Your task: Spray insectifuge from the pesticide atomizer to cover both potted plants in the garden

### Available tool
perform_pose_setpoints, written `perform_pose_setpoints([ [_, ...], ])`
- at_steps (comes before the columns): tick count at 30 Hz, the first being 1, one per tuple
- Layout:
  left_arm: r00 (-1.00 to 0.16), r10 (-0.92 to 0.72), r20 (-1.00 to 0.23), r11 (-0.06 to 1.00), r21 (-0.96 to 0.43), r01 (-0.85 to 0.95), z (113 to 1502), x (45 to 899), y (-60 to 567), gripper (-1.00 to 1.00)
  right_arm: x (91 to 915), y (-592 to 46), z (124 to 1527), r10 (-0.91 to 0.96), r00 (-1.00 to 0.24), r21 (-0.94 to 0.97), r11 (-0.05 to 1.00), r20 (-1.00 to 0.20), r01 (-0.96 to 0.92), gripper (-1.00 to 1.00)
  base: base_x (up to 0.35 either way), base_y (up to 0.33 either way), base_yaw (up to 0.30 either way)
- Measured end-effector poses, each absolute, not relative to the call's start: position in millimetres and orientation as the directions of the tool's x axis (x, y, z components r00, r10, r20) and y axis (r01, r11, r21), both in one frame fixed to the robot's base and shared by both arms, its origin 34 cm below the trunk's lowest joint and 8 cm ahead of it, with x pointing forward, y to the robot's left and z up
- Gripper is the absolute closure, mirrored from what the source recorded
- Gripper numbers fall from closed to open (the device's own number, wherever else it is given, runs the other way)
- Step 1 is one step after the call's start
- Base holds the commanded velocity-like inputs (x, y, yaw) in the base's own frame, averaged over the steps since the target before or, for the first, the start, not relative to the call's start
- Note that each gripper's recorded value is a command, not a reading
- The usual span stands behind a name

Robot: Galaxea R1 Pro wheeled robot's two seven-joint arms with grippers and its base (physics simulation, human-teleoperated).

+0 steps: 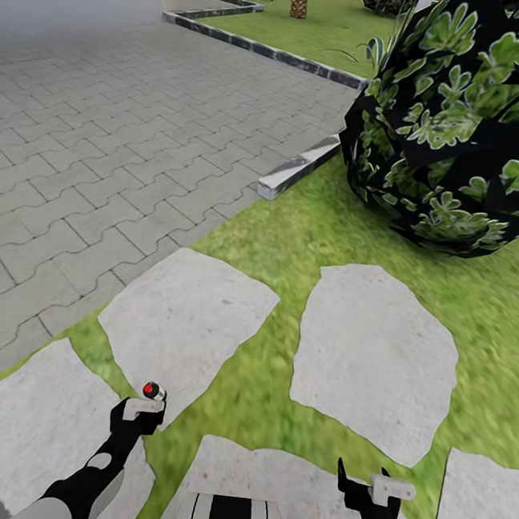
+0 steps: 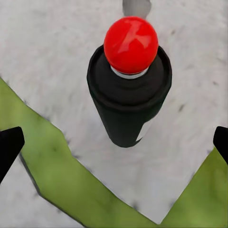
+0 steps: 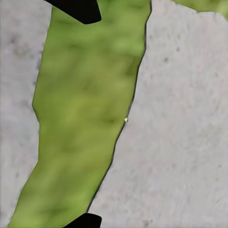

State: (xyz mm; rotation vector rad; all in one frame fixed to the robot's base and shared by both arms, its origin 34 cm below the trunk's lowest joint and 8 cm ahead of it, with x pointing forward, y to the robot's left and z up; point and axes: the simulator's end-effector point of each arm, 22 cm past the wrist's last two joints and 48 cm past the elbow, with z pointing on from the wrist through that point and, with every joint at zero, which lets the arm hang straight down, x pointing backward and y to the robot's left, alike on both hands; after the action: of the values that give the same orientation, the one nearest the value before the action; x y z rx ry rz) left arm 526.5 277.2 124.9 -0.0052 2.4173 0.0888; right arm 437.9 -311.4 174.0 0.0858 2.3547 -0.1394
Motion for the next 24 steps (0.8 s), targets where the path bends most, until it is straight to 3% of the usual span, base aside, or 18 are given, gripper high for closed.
perform_pose_setpoints([
  [24,-0.755,0.020,-0.655,0.998,0.062,-0.028,121.2,523.4,277.2,-1.00,435.7,-311.3,171.2,0.020,-0.713,-0.076,0.992,-0.701,0.103,-1.00,0.032,0.000,-0.006],
])
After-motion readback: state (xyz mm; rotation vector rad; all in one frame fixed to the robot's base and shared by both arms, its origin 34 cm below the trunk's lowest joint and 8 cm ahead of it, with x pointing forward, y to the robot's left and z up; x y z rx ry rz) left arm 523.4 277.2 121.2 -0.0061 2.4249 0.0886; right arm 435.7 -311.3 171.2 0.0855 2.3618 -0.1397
